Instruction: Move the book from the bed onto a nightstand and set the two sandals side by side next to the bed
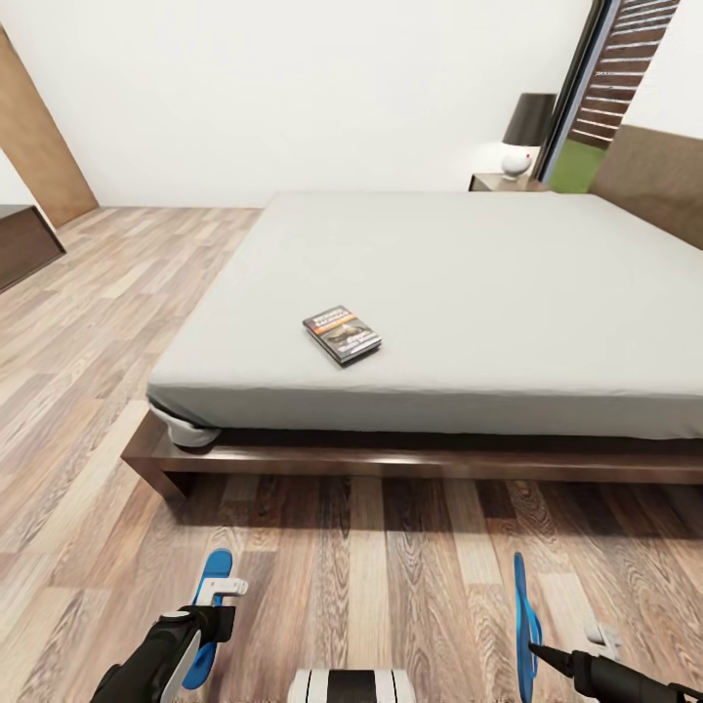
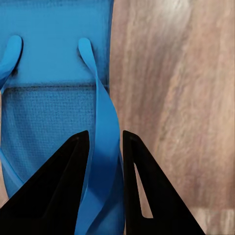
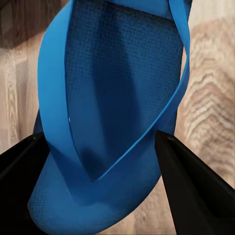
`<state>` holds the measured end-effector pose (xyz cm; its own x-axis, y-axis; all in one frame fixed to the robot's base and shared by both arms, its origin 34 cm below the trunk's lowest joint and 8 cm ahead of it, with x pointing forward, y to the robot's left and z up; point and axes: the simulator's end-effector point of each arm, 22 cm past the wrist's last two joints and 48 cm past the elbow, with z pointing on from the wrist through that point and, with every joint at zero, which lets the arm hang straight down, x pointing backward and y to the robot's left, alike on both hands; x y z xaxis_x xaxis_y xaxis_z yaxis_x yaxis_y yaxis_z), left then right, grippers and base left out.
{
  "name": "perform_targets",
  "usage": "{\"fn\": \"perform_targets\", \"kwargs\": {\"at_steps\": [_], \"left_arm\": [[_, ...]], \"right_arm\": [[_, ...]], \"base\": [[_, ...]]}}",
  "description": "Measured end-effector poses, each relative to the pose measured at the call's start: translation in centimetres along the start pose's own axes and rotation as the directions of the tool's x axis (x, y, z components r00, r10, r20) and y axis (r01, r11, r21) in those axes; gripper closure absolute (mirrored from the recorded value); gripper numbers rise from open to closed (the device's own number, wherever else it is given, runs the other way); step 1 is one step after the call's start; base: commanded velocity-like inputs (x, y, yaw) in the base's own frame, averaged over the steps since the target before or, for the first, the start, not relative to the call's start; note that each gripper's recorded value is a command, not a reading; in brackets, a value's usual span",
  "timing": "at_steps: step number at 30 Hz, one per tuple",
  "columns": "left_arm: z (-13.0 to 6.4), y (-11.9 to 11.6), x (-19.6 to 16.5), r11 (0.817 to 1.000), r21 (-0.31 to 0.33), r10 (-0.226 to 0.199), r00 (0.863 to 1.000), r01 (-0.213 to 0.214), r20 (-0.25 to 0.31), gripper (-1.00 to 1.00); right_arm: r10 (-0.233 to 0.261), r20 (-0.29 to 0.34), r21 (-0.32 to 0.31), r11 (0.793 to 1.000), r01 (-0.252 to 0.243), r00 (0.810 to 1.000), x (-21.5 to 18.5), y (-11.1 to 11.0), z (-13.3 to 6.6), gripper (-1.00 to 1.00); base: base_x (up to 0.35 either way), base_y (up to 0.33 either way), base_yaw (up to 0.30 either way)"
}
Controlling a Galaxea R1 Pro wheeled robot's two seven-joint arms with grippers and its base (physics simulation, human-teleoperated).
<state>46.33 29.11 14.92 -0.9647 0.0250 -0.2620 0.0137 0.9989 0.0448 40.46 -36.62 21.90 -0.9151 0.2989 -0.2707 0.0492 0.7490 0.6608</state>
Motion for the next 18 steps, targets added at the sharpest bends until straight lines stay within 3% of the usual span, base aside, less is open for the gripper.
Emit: {"fn": "perform_targets", "kwargs": {"at_steps": [13, 18], "left_arm": [[0.8, 0.0, 1.2, 1.000, -0.002, 0.002, 1.000, -0.002, -0.024, 1.00], [0.8, 0.1, 0.6, 1.000, -0.002, 0.002, 1.000, -0.002, 0.000, 1.00]], "right_arm": [[0.017, -0.020, 0.008, 1.000, -0.017, 1.000, 1.0, -0.7, 0.4, 1.00], [0.017, -0.019, 0.008, 1.000, -0.017, 1.000, 1.0, -0.7, 0.4, 1.00]], "base": [[0.003, 0.000, 0.000], [0.196, 0.000, 0.000]]}}
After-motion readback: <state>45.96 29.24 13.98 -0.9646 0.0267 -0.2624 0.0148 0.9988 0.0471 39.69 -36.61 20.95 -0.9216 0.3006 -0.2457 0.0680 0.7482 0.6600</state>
